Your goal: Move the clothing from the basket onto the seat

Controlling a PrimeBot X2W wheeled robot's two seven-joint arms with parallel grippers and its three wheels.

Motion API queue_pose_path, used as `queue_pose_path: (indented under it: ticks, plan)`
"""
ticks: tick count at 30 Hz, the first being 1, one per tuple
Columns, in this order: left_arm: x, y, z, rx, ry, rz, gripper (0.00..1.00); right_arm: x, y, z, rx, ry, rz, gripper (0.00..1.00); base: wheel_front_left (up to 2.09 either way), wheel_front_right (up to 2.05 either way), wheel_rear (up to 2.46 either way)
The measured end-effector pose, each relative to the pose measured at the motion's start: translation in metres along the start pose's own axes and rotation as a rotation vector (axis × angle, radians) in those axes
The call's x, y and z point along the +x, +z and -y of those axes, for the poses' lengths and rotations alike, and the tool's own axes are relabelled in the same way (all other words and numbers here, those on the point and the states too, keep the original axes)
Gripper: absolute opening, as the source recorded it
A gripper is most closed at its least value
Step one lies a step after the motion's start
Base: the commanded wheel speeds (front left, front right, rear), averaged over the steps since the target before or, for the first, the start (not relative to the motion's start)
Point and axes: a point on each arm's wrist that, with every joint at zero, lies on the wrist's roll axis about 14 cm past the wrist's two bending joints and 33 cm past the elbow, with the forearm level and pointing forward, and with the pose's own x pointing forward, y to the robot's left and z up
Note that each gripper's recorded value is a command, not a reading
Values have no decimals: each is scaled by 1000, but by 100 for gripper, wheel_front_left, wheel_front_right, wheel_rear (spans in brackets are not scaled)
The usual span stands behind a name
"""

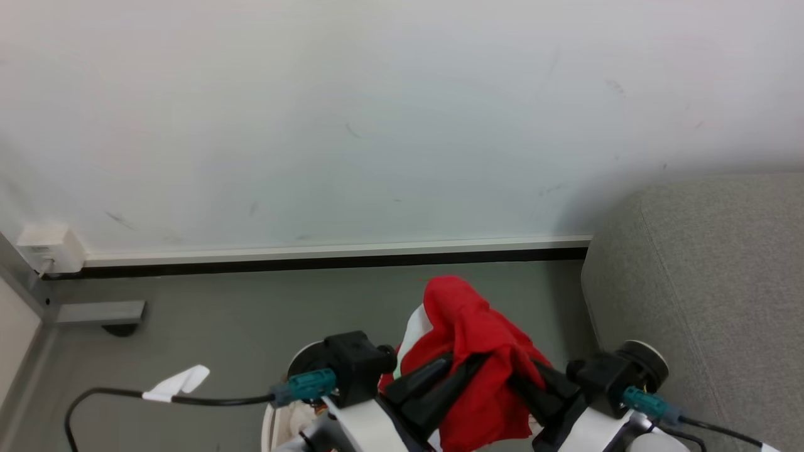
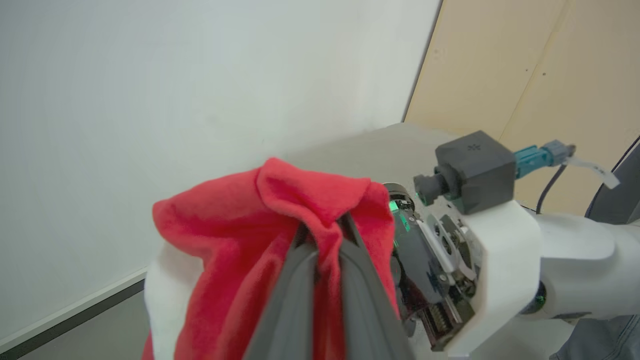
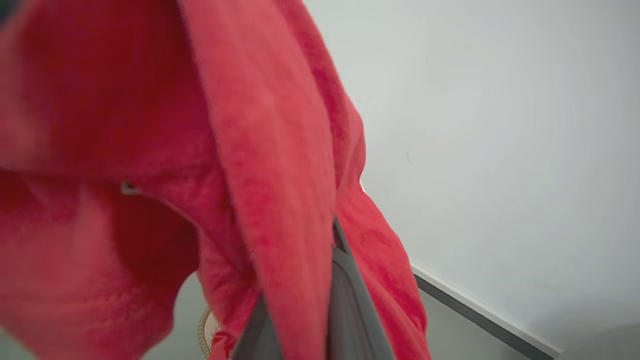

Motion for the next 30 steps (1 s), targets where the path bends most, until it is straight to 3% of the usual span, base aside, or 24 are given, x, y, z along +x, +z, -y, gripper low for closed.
queue_pose_path:
  ticks: [2, 3, 4, 5, 16, 30]
  plan:
    - [0, -2, -4, -1, 12, -2, 34, -1, 3, 7, 23, -23, 12, 0, 0, 0, 0]
    - [0, -3, -7, 0, 23, 0, 67, -2, 3, 10, 31, -33, 18, 0, 0, 0, 0]
    - [1, -4, -9, 8, 28, -1, 89, -4, 4, 14, 37, -46, 20, 0, 0, 0, 0]
    - [1, -5, -12, 12, 35, 0, 100, -5, 4, 18, 45, -59, 23, 0, 0, 0, 0]
    - [14, -32, -20, 77, 30, 6, 100, -42, 8, 71, 100, -265, 67, 0, 0, 0, 0]
    - [62, -67, 22, 14, -161, 11, 100, -132, 8, 133, 96, -592, 84, 0, 0, 0, 0]
